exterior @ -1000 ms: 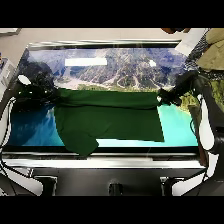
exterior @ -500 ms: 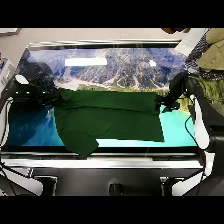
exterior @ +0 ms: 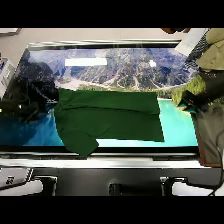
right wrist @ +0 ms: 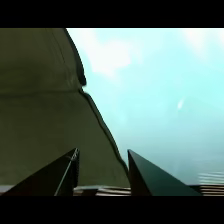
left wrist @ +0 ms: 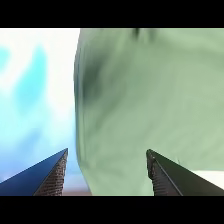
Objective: Fold the clothes and pants, and hang the long-sleeved shirts on hangers.
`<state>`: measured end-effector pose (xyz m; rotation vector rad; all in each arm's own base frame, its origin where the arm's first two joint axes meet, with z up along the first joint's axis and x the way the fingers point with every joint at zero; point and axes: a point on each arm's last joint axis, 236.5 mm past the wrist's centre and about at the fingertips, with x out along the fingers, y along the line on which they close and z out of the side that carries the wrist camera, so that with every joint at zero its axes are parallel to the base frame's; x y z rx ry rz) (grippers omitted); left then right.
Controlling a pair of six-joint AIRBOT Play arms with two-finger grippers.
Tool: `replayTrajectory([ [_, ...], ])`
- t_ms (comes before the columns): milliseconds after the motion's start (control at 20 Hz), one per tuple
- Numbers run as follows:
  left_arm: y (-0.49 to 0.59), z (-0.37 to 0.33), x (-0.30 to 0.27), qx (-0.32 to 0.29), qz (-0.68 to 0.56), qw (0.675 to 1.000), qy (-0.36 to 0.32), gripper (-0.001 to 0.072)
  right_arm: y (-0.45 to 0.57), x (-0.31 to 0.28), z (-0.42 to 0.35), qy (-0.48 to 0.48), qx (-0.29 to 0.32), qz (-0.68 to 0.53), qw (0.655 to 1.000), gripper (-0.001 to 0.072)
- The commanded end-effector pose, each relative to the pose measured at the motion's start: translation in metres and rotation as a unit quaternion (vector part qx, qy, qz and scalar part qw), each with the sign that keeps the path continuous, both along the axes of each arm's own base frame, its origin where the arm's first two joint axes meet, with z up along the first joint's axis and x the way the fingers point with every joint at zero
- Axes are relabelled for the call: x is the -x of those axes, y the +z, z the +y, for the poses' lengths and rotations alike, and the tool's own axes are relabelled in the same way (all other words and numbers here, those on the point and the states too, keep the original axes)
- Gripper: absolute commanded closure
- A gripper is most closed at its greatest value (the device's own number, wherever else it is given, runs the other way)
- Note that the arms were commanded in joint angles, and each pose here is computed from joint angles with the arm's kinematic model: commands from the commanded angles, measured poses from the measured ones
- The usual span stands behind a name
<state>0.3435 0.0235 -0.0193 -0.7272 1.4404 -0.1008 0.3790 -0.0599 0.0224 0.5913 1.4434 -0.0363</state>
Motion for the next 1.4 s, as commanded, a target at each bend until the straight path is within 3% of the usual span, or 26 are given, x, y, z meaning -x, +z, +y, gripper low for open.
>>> replayTrajectory([
  [0, -0.017, -0.038, 0.057, 0.062, 0.013, 0.996, 0.062, 0.0144, -0.004, 0.033, 0.007, -0.043, -0.078, -0.029, 0.996, 0.0364],
  [150, -0.035, -0.071, 0.091, 0.115, 0.041, 0.989, 0.089, 0.0144, -0.021, 0.057, 0.03, -0.045, -0.108, -0.012, 0.993, 0.0308],
  [400, -0.073, -0.093, 0.136, 0.135, 0.103, 0.979, 0.111, 0.0165, -0.022, 0.071, 0.042, -0.05, -0.123, -0.005, 0.991, 0.0302],
  [800, -0.086, -0.117, 0.122, 0.133, 0.07, 0.981, 0.122, 0.0185, 0.002, 0.067, 0.04, -0.063, -0.103, -0.048, 0.992, 0.0302],
  [850, -0.087, -0.119, 0.12, 0.128, 0.066, 0.982, 0.12, 0.0268, 0.005, 0.068, 0.04, -0.062, -0.102, -0.049, 0.992, 0.0302],
  [950, -0.088, -0.122, 0.121, 0.124, 0.064, 0.984, 0.112, 0.0631, 0.007, 0.073, 0.044, -0.056, -0.106, -0.046, 0.992, 0.0305],
  [1000, -0.088, -0.122, 0.121, 0.124, 0.064, 0.984, 0.112, 0.0691, 0.007, 0.077, 0.046, -0.05, -0.109, -0.038, 0.992, 0.0303],
  [1200, -0.088, -0.122, 0.121, 0.124, 0.064, 0.984, 0.112, 0.0691, -0.009, 0.088, 0.036, -0.025, -0.084, -0.016, 0.996, 0.0291],
  [1350, -0.088, -0.123, 0.121, 0.124, 0.061, 0.985, 0.105, 0.0691, -0.051, 0.111, 0.044, -0.01, -0.111, 0.055, 0.992, 0.0291],
])
